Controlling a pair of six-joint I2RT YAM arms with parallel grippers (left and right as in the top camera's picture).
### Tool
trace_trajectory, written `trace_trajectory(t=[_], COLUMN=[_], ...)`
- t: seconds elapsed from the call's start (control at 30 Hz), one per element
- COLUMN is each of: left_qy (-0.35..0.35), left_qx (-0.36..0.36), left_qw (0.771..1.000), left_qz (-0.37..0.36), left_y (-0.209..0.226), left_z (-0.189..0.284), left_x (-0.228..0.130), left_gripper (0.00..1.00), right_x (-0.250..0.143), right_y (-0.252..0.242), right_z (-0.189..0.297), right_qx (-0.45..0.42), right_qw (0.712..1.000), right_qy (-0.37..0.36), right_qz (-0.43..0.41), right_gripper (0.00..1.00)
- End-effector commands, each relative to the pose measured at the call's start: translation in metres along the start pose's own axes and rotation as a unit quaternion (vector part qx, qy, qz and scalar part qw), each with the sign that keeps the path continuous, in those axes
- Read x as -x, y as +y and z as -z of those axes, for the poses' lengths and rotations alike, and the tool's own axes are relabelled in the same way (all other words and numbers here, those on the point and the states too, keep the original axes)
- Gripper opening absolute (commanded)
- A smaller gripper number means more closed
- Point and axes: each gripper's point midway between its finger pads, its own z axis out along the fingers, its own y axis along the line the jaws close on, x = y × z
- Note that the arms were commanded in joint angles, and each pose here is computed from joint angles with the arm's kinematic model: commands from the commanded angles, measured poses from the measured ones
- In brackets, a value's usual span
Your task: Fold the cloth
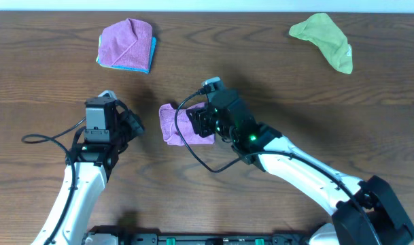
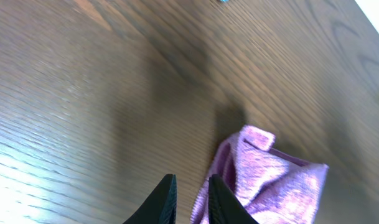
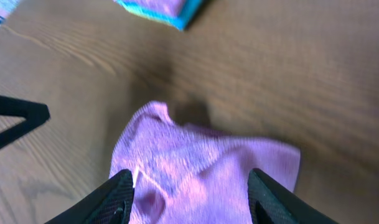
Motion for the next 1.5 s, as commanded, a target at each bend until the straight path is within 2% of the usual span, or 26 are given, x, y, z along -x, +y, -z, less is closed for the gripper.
trace_trajectory(t=[0.0,0.1,0.2,0.47,0.57,0.87,1.47], left_qy=[0.010,0.027,0.033,0.033,0.033,0.032,0.031], left_qx=[-0.049,-0.069,-0.076,-0.076,-0.076,-0.076,-0.075], left_qw=[0.999,0.997,0.997,0.997,0.997,0.997,0.997], left_qz=[0.007,0.008,0.008,0.008,0.008,0.008,0.007], left_y=[-0.023,-0.030,-0.033,-0.033,-0.033,-0.033,-0.032], left_z=[0.009,0.010,0.010,0.010,0.010,0.010,0.010], left_x=[0.004,-0.001,-0.003,-0.003,-0.003,-0.003,-0.003], left_gripper=[0.19,0.20,0.19,0.18,0.18,0.18,0.18], right_x=[-0.001,-0.017,-0.028,-0.044,-0.043,-0.045,-0.028], right_y=[0.001,-0.002,-0.001,-0.001,-0.001,-0.002,0.007], right_z=[0.003,-0.005,-0.014,-0.033,-0.038,-0.052,-0.065], right_qx=[0.003,-0.003,0.003,0.015,0.019,0.025,0.056], right_qw=[0.999,0.998,0.997,0.994,0.995,0.994,0.995], right_qy=[0.011,0.037,0.057,0.077,0.071,0.064,0.019], right_qz=[-0.034,-0.041,-0.049,-0.071,-0.071,-0.082,-0.080], right_gripper=[0.59,0.55,0.46,0.12,0.08,0.03,0.01])
